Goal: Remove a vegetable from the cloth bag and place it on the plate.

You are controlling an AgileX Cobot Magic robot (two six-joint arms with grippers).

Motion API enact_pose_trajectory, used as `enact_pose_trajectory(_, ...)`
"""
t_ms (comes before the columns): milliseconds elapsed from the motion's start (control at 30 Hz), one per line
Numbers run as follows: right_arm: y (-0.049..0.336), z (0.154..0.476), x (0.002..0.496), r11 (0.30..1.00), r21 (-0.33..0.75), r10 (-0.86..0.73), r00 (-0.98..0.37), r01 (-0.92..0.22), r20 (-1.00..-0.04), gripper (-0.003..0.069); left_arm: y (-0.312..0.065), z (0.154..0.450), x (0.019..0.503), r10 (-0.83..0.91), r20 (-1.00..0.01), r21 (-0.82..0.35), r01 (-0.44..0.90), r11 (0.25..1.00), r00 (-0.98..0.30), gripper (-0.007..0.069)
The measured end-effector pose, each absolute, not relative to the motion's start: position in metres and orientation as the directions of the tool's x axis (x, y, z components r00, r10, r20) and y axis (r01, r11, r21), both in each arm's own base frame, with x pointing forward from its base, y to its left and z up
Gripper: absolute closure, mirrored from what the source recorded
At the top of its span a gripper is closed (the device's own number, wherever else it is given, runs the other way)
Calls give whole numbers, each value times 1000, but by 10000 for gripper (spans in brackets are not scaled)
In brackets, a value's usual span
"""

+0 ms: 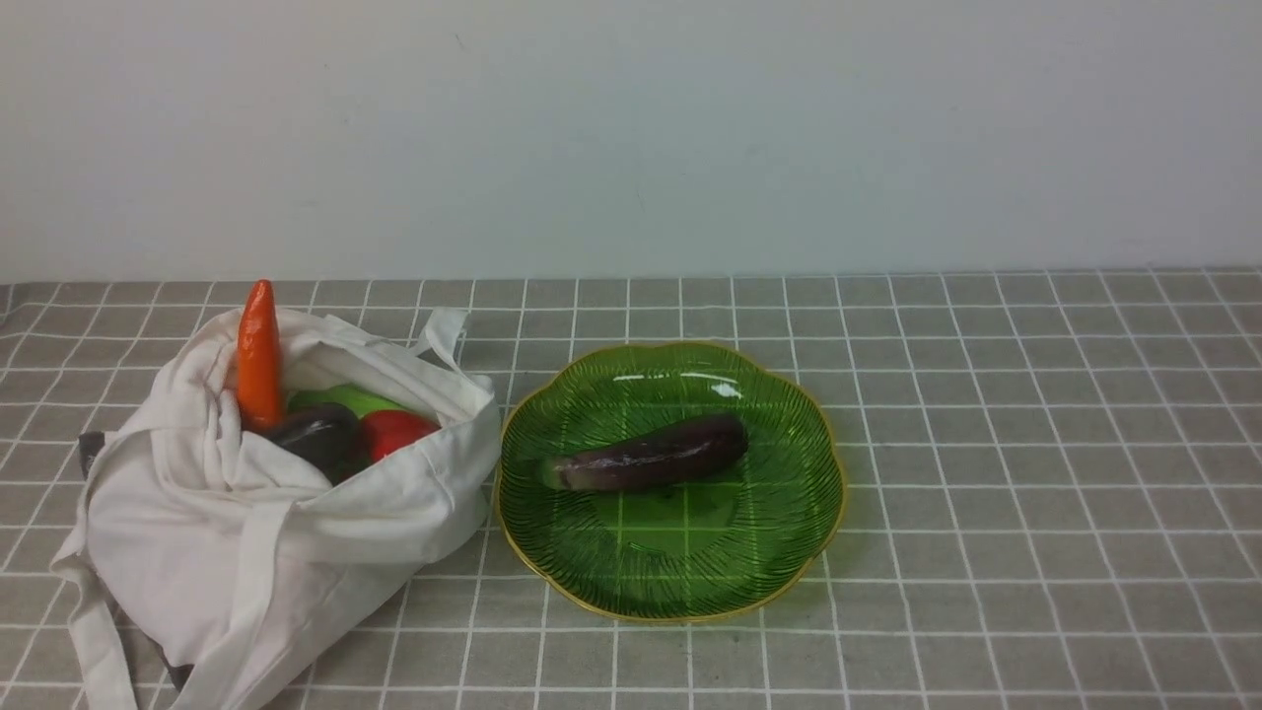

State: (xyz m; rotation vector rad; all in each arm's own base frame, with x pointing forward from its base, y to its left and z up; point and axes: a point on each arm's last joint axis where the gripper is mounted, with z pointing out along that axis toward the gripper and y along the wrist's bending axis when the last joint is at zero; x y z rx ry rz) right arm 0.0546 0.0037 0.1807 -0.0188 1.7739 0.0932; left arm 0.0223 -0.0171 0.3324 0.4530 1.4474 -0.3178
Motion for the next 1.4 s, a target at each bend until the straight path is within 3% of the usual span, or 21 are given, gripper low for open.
enact_pose_trajectory(167,4,181,55,997,53,39,-204,-64,-978,673,-16,294,33,117,-991,130,350,928,58,630)
enact_pose_trajectory(367,4,181,55,997,53,39,-204,-64,-978,673,-9,234,47,79,-997,79,162,984,5,630)
enact_pose_trajectory(567,4,181,55,997,53,39,-204,-64,-978,673,-7,188,55,93,-989,80,113,990,-116,630)
enact_pose_trajectory(1000,4,181,55,997,53,39,-204,-64,-978,673,-8,171,52,113,-954,75,144,987,-278,630)
enact_pose_trajectory(1400,4,181,55,997,53,39,-204,-64,-978,673,-8,171,52,113,-952,74,145,987,-283,629)
